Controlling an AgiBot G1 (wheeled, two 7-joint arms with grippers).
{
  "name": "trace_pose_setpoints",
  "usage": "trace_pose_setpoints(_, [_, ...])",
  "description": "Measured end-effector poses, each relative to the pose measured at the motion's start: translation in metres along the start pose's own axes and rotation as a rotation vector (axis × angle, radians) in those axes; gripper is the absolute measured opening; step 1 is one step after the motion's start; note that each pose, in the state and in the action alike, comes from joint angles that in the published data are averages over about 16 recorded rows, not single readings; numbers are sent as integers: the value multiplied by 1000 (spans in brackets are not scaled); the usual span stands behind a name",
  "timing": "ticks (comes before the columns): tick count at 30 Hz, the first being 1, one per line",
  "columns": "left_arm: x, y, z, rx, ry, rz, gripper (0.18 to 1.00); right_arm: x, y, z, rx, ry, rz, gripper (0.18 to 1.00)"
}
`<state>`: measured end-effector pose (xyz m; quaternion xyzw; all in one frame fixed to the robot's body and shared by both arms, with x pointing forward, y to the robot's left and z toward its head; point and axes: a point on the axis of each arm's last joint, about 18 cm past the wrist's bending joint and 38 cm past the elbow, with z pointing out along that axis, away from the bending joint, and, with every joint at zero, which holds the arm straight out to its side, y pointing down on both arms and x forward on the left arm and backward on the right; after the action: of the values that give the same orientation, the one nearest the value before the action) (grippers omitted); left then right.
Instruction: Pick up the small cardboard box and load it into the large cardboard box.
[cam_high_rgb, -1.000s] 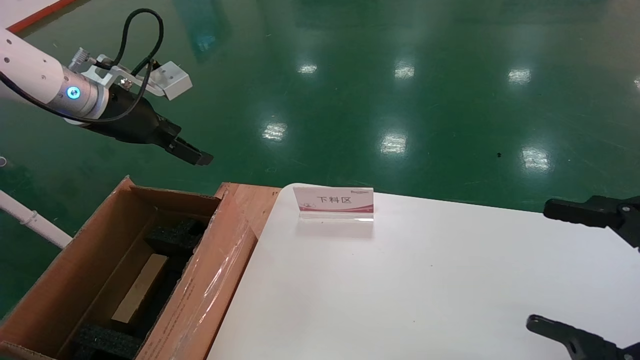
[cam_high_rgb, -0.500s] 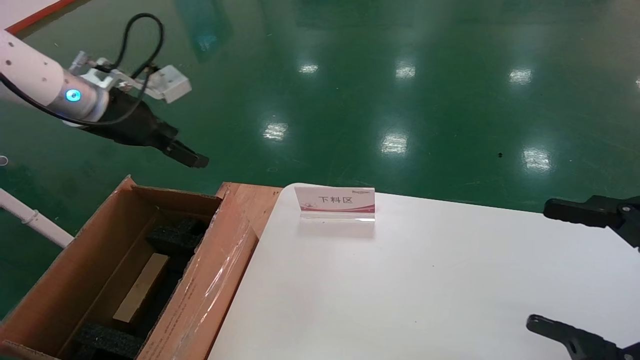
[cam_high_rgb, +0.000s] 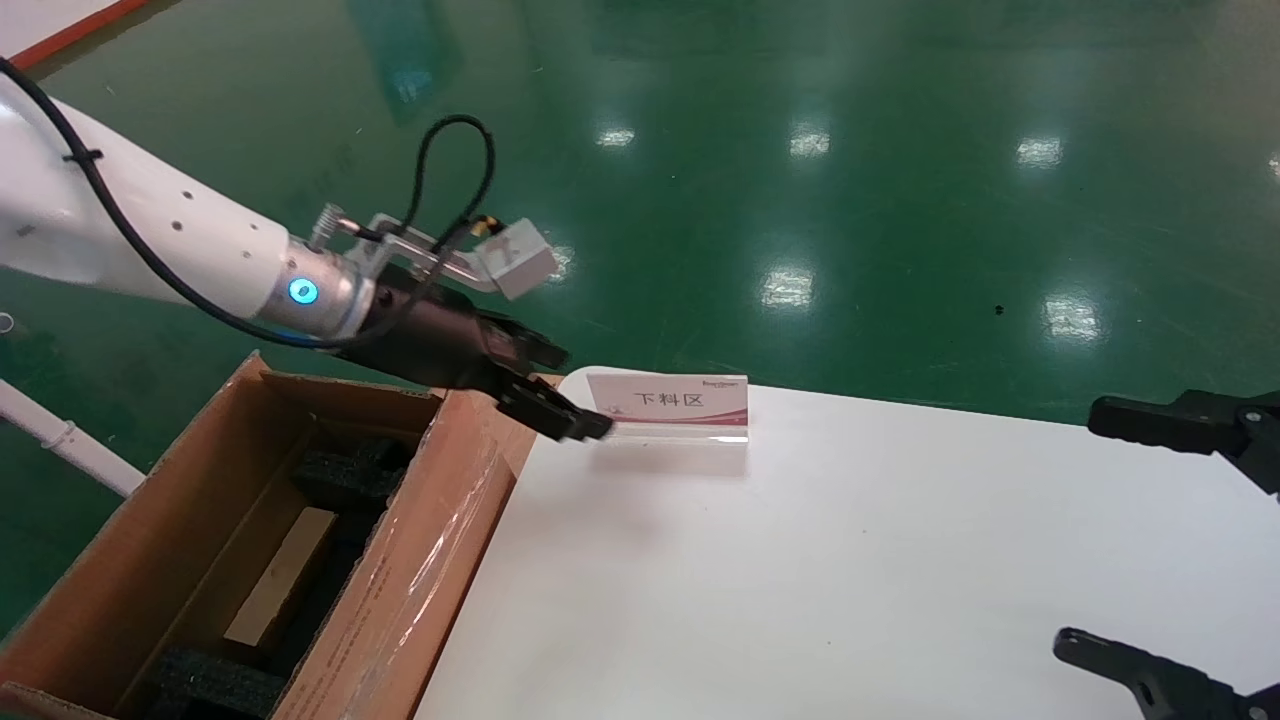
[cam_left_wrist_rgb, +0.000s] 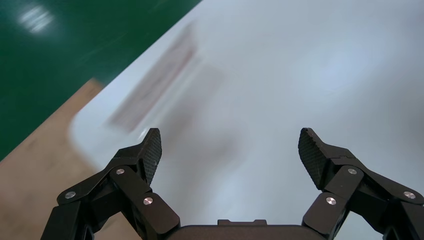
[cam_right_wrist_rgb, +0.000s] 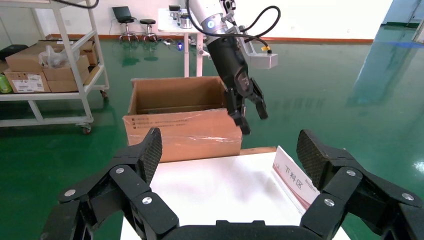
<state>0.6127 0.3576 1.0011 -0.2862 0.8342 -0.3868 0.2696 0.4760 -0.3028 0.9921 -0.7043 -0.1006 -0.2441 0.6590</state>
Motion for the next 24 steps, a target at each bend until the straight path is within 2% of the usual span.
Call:
trace_pose_setpoints(11, [54, -9, 18, 185, 234, 87, 1001, 0, 0, 0, 0, 0, 0, 1001])
trace_pose_setpoints(24, [99, -11, 2, 437, 406, 206, 1001, 0, 0, 0, 0, -1, -1, 1001])
